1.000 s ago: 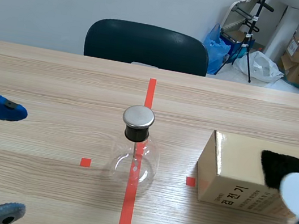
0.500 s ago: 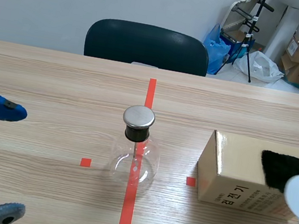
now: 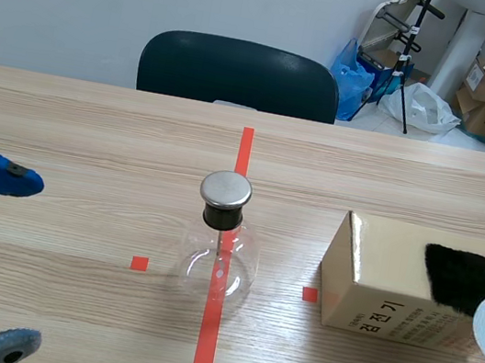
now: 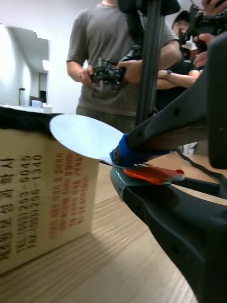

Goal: Do the electroscope experiment

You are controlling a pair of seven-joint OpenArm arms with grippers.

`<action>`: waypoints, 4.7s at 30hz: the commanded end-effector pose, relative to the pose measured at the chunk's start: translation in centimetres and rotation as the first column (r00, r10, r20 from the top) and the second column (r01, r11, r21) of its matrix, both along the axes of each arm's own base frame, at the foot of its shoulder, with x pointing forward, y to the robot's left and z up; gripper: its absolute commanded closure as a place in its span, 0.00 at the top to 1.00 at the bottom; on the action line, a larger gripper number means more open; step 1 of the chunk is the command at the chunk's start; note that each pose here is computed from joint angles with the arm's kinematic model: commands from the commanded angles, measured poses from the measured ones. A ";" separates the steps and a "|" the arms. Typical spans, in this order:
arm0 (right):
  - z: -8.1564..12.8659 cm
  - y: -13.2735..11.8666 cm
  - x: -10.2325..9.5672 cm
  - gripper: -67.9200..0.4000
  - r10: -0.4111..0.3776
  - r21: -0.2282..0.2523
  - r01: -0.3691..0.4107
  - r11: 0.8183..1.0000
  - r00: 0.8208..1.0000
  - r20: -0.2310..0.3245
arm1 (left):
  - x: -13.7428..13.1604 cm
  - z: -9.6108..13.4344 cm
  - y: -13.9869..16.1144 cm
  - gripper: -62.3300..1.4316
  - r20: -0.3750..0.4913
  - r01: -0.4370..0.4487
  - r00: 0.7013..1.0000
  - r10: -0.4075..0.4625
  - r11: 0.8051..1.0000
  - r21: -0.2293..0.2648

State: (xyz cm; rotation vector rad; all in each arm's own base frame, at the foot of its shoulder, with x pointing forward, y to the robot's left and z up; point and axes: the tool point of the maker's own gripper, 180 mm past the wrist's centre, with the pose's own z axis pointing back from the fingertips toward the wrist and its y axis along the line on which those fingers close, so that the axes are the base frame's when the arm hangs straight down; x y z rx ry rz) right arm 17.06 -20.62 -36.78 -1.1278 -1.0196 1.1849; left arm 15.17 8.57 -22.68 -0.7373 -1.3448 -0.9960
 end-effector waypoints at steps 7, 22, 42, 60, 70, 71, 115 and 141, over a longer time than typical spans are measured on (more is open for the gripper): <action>0.8 0.0 0.0 0.02 0.032 -0.050 -0.030 0.998 0.999 0.030 | 0.0 0.5 -0.2 1.00 0.006 0.000 1.000 0.000 0.999 -0.032; 0.8 -0.9 -0.3 0.02 -0.025 -0.057 0.027 0.998 0.999 0.027 | 0.0 0.5 -0.2 1.00 0.005 0.000 1.000 0.000 0.999 -0.032; 1.1 1.9 0.4 0.02 0.157 -0.054 -0.155 0.986 0.987 0.034 | 0.0 0.5 -0.2 1.00 0.005 0.000 1.000 0.000 0.999 -0.032; 0.9 2.8 0.6 0.02 0.186 -0.062 -0.184 0.981 0.982 0.026 | 0.0 0.4 -0.2 1.00 0.002 -0.001 1.000 0.001 1.000 -0.025; 1.1 0.0 0.5 0.02 0.051 -0.081 -0.048 0.996 0.998 0.031 | 0.0 0.4 -0.2 1.00 0.002 -0.001 1.000 0.001 1.000 -0.025; 1.2 -1.3 0.2 0.02 -0.020 -0.090 0.023 0.996 0.999 0.033 | 0.0 0.4 -0.2 1.00 0.001 -0.001 1.000 0.001 1.000 -0.024; 2.0 0.6 1.4 0.02 0.083 -0.088 -0.077 0.993 0.994 0.064 | 0.0 0.2 -0.2 1.00 -0.003 -0.002 1.000 0.002 1.000 -0.015; 12.0 6.5 5.1 0.02 0.095 -0.105 -0.063 0.992 0.939 0.331 | 0.0 0.2 -0.2 1.00 -0.003 -0.002 1.000 0.002 1.000 -0.015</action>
